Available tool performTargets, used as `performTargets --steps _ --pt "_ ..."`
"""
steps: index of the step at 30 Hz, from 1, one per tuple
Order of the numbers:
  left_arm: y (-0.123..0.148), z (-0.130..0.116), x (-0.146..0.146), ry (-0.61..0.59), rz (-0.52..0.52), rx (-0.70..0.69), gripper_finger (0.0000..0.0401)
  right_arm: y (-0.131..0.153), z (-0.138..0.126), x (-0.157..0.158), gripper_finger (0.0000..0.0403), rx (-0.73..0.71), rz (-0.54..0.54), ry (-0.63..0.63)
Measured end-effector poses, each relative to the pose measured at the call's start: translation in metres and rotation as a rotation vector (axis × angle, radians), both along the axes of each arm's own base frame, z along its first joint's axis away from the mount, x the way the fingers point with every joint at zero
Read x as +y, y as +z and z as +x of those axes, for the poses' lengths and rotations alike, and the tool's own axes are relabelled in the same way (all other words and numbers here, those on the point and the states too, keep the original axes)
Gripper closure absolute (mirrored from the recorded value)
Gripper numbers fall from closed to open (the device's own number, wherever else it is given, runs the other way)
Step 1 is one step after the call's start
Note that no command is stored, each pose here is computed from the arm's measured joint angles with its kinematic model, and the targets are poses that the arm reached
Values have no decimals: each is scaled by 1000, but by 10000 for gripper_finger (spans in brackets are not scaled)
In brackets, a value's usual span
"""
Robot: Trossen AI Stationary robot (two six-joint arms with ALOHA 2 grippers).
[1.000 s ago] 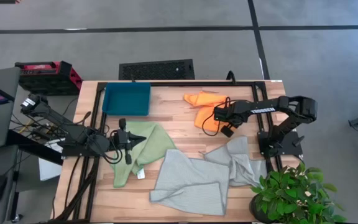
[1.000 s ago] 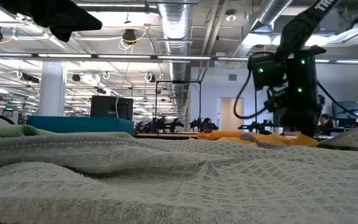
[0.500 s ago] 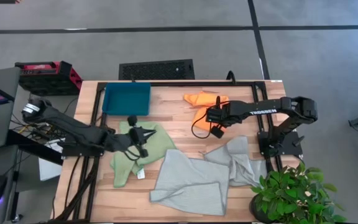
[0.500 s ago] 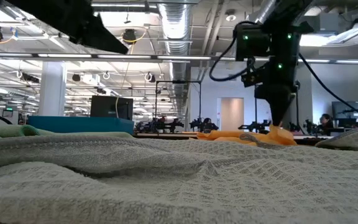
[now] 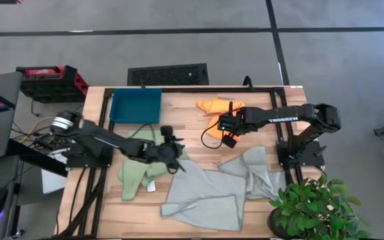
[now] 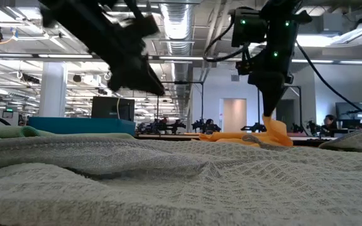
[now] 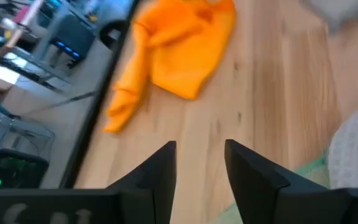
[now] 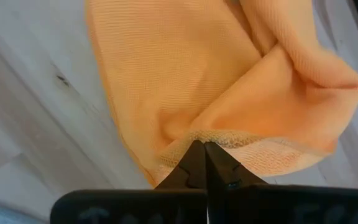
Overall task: Fold microfiber towels
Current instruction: Fold the orange towel
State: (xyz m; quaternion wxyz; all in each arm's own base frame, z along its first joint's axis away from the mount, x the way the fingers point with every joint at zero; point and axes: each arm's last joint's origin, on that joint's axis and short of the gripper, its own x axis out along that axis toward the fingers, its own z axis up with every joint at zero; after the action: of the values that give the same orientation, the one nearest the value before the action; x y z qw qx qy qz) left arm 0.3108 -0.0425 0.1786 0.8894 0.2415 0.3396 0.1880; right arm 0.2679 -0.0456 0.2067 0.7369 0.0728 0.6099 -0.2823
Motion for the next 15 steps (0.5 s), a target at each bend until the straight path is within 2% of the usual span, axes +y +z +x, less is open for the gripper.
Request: performTargets --steps 5,11,15 --pt "-23 35 6 -28 69 110 267 7 3 7 398 4 2 29" --pt "-37 81 21 -17 110 145 267 17 8 17 396 -21 2 66" --pt "-51 100 34 -5 122 181 267 19 10 23 397 -23 0 101"
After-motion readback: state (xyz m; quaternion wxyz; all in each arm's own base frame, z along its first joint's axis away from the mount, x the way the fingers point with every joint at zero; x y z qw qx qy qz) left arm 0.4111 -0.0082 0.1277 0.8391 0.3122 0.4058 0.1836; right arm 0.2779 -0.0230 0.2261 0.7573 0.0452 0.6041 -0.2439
